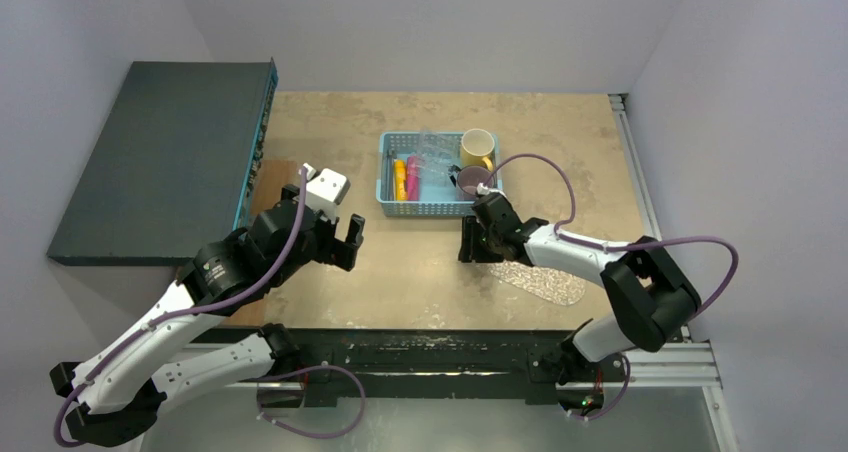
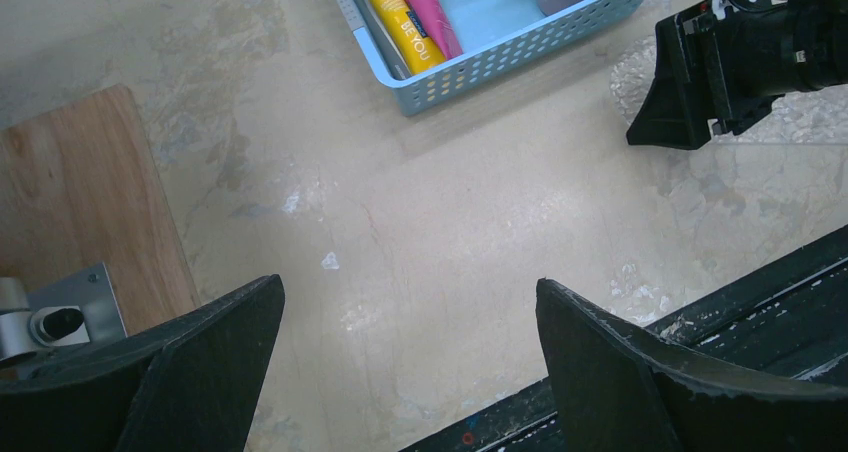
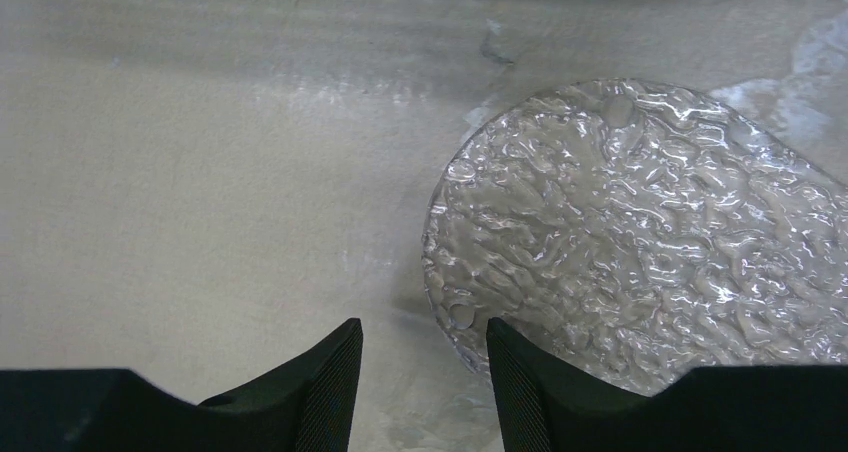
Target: Prepare toiletry sets of a toothbrush and toothpaste on the tray
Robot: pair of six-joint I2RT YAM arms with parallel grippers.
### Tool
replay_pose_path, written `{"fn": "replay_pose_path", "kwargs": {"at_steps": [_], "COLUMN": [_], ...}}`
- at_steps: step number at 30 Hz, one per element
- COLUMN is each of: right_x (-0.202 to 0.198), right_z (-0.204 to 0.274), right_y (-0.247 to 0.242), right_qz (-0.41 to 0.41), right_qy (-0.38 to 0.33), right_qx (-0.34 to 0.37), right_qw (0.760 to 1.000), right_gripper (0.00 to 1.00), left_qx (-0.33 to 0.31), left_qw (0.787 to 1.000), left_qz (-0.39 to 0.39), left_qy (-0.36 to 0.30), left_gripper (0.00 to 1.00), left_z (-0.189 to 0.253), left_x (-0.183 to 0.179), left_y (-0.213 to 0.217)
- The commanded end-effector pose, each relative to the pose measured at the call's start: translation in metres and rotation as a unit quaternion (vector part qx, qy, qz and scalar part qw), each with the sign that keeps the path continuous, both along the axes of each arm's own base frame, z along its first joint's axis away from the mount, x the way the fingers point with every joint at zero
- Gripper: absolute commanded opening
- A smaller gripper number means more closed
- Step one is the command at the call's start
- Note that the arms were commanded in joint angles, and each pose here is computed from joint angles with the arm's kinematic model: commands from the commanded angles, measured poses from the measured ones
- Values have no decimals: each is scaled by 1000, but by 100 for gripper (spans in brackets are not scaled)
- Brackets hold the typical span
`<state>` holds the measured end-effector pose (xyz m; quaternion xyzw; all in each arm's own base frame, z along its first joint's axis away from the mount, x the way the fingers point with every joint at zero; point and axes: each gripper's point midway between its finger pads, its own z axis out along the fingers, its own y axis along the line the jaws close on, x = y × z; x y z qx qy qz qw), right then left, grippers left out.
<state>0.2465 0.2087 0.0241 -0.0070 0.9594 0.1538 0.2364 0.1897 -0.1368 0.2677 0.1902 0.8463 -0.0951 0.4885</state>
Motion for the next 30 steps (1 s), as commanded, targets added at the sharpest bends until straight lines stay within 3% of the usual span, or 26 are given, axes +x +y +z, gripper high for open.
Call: {"fn": "replay_pose_path", "kwargs": {"at_steps": [1,19,30], "right_x": [-33,-80,-113], "right_z": [-25,-34,-28], "right_y": [15,100,131], "right_qz": [56,250,327], "right_qy": [63,74,73], "right_qx": [-1,-6,3], "right_qw": [996,965,942], "right_gripper": [51,50,49], "left_qx": [-1,-1,-11], "left_qw": [1000,999,997], "left_qz": [1,40,57], "left_qy": [-10,-34,-51], "left_gripper": [96,96,96], "left_z": [4,12,19], "left_x": [2,5,5], "left_y": [0,18,27]}}
